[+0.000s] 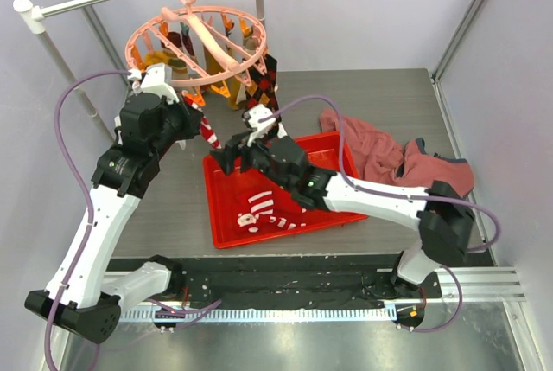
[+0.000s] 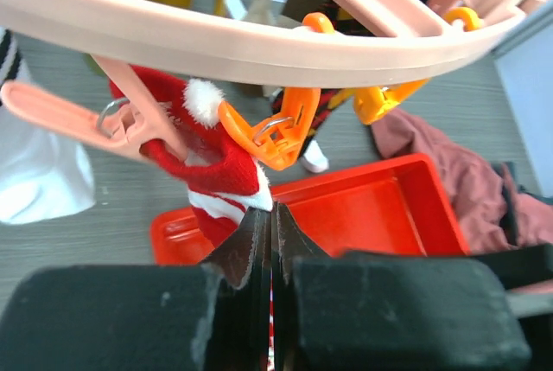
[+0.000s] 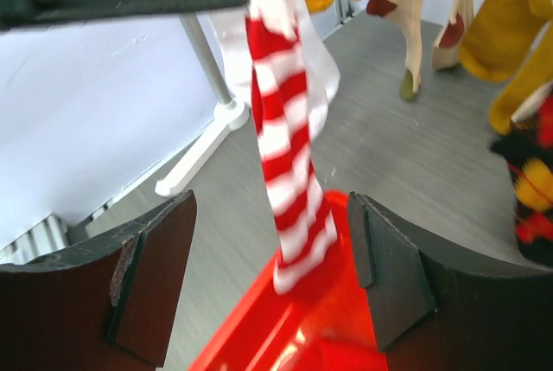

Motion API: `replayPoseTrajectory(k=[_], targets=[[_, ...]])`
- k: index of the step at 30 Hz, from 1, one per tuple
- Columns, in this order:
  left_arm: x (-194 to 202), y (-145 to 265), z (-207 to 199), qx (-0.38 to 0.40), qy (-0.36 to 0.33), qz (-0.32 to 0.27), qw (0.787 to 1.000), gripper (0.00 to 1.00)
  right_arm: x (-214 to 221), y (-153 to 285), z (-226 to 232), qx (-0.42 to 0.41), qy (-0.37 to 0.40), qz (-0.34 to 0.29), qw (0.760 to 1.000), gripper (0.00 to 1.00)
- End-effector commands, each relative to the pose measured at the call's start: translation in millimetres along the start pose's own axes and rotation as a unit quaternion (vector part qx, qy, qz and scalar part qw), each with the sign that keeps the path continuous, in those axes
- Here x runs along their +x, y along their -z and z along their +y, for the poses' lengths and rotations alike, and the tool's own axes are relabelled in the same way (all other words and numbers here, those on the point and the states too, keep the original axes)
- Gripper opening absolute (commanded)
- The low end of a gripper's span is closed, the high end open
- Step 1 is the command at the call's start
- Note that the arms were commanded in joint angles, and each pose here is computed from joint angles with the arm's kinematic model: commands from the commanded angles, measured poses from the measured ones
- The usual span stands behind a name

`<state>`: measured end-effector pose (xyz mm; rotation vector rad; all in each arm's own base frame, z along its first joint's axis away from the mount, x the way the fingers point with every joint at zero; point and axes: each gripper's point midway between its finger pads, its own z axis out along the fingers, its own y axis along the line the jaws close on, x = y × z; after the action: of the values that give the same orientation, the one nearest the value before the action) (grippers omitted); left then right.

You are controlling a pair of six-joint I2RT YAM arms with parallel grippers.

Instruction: Remove the socks clipped to the hanger

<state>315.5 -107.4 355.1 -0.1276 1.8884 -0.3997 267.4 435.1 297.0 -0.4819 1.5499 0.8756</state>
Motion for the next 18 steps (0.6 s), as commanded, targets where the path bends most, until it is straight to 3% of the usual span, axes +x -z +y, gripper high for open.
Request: replayPoseTrajectory(k=[1, 3, 4, 5, 6, 8, 9, 10, 11, 14, 18], targets=[[-18.4, 9.4, -24.9, 0.056, 0.026, -0.016, 0.998, 0.0, -30.5, -34.3, 7.1, 0.009, 0.016, -0.054, 0.998, 0.78], [-18.4, 8.8, -26.8, 0.06, 0.031, -0.015, 0.998, 0.0, -26.4, -47.4, 4.8, 0.024, 0.015, -0.049, 0.998, 0.77], [-18.0, 8.3, -27.1, 0.061, 0.032, -0.014, 0.998, 0.0, -22.9, -50.3, 2.3, 0.032, 0.017, -0.041, 0.998, 0.68], [-17.9, 8.7, -26.6, 0.059, 0.034, -0.012, 0.998, 0.0, -22.4, -52.7, -0.9, 0.045, 0.016, -0.04, 0.998, 0.58], [-16.6, 7.7, -26.4, 0.058, 0.033, -0.009, 0.998, 0.0, -22.1, -55.8, -3.5, 0.053, 0.014, -0.039, 0.998, 0.31], [-17.6, 10.5, -23.9, 0.049, 0.033, -0.006, 0.998, 0.02, -22.9, -55.4, -7.0, 0.065, 0.012, -0.042, 0.997, 0.07], [-17.6, 11.7, -20.9, 0.04, 0.033, -0.005, 0.999, 0.06, -20.3, -54.2, -9.5, 0.069, 0.012, -0.04, 0.997, 0.01], [-15.5, 12.5, -11.9, 0.015, 0.034, 0.0, 0.999, 0.12, -22.6, -53.0, -8.4, 0.065, 0.01, -0.044, 0.997, 0.01], [-22.0, 17.2, -9.8, 0.006, 0.037, -0.007, 0.999, 0.31, -22.1, -52.1, -7.3, 0.063, 0.01, -0.045, 0.997, 0.01], [-32.9, 28.0, -1.9, -0.021, 0.047, -0.023, 0.998, 0.56, -23.2, -49.0, -5.8, 0.056, 0.005, -0.045, 0.997, 0.01], [-54.8, 40.7, 5.1, -0.049, 0.049, -0.055, 0.996, 0.61, -25.0, -45.3, -4.9, 0.053, -0.001, -0.048, 0.997, 0.01]])
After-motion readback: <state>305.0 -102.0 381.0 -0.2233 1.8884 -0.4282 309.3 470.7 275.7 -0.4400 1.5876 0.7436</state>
